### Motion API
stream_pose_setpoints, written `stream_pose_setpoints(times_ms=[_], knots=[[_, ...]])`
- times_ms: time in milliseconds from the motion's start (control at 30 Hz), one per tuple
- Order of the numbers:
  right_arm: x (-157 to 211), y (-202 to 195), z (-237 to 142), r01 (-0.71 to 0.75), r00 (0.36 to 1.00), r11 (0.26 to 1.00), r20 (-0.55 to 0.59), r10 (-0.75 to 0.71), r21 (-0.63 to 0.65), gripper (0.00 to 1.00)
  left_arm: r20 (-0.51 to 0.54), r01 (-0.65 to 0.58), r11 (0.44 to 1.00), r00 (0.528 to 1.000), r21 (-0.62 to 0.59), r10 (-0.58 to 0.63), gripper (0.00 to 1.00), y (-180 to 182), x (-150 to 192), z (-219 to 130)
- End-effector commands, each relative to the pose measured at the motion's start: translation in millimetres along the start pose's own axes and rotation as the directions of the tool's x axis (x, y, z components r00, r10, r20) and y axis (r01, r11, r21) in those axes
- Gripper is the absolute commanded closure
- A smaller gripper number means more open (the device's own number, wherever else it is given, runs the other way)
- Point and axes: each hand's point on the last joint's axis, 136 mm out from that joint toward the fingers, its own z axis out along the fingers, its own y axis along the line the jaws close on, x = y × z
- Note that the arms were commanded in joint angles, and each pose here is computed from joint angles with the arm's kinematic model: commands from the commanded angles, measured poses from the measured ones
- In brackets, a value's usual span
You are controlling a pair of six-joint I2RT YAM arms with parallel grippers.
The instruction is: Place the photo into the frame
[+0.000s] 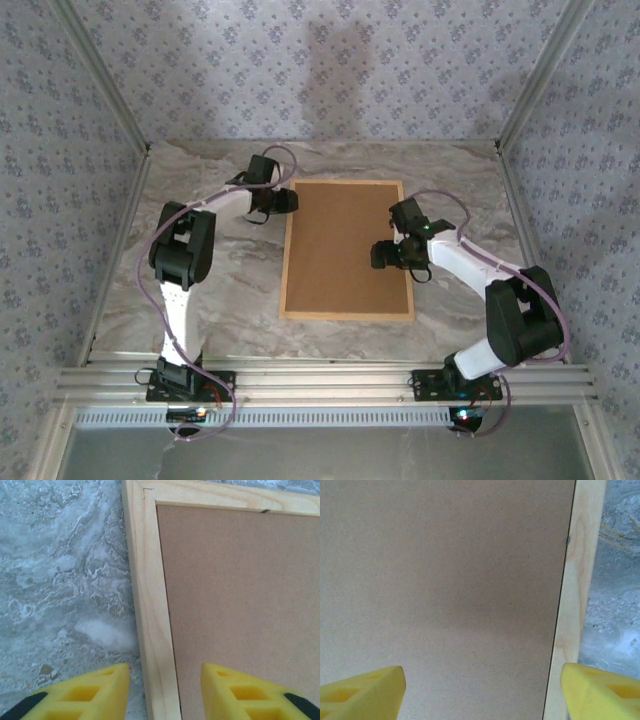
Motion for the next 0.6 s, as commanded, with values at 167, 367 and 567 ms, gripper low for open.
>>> stream_pose_setpoints(times_ms=[167,367,567], knots=[[10.5,-4.9,1.8,0.027,0.999,0.999,-0.036,-0.026,0.033,0.17,-0.038,0.015,1.000,0.999,0.015,-0.014,0.66,3.9,-4.4,12.2],[11.0,-3.7,3.6,0.030,0.999,0.999,-0.046,-0.029,0.030,0.17,-0.043,0.029,0.999,0.999,0.022,-0.028,0.71,5.4,-5.6,14.2],[15.3,-0.4,0.7,0.060,0.996,0.998,-0.065,-0.058,0.031,0.17,-0.064,0.037,0.999,0.997,0.024,-0.036,0.73,6.4,-3.1,17.5]])
